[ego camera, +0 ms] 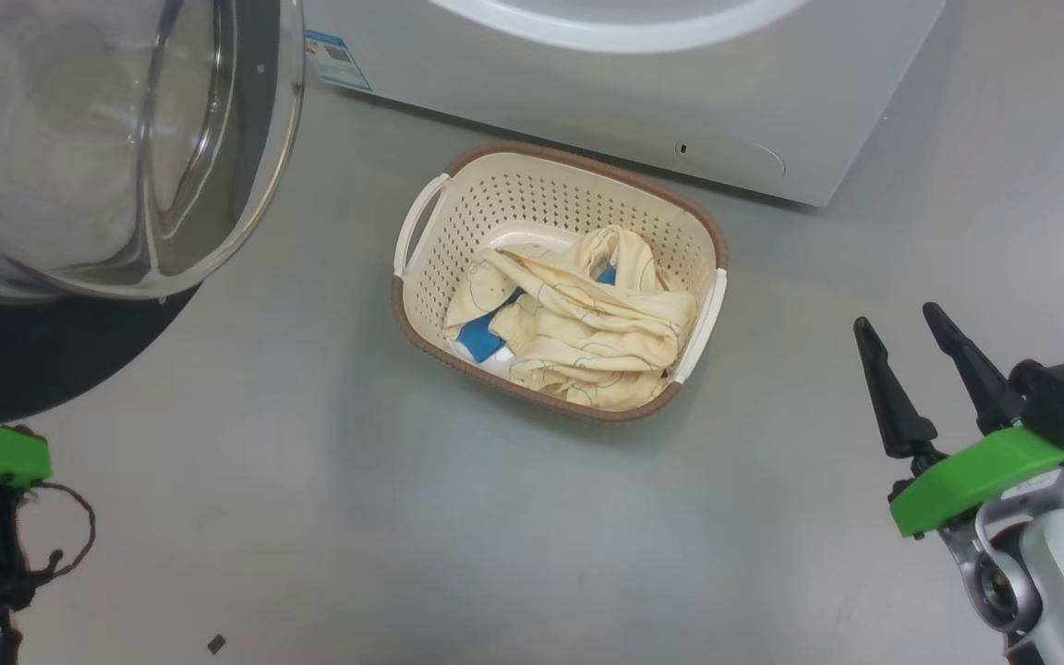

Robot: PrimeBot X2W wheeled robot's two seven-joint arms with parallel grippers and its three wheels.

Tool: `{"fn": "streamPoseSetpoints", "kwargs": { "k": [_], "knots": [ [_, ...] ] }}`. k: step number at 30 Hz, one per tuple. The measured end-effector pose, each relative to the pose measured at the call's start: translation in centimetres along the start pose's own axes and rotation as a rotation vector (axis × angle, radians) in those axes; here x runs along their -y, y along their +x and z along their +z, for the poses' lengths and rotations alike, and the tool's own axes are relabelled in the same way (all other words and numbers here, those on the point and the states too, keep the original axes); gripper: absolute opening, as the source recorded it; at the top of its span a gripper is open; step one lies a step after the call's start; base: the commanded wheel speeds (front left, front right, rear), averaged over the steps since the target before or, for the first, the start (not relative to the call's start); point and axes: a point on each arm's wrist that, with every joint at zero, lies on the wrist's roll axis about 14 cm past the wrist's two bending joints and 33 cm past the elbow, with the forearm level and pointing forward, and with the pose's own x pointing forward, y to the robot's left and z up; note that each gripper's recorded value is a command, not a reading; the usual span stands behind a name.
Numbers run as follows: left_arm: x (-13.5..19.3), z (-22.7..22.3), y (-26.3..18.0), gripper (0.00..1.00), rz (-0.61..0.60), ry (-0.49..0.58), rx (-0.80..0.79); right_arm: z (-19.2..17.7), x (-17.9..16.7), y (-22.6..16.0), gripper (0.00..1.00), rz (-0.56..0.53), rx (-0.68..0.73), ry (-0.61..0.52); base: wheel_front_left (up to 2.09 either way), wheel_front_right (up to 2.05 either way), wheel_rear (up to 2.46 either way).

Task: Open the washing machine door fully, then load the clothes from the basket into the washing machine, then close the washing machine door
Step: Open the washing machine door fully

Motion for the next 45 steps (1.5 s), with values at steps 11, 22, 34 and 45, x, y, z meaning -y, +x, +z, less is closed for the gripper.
{"fn": "streamPoseSetpoints", "kwargs": {
  "k": [11,22,34,45],
  "knots": [
    [-2.6,0.3,2.8,0.00,0.040,0.086,-0.009,-0.8,1.4,0.8,1.00,-0.007,-0.031,-0.006,0.00,0.00,0.00],
    [-5.2,0.8,4.6,0.00,0.081,0.141,-0.009,-1.1,2.3,1.3,1.00,-0.008,-0.053,-0.019,0.00,0.00,0.00],
    [-6.4,0.9,4.5,0.00,0.105,0.170,-0.010,-0.5,2.3,1.6,1.00,-0.004,-0.053,-0.045,0.00,0.00,0.00],
    [-4.5,1.7,3.8,0.00,0.018,0.162,0.014,2.2,1.5,0.6,1.00,-0.020,0.029,-0.052,0.00,0.00,0.00]
  ]
}}
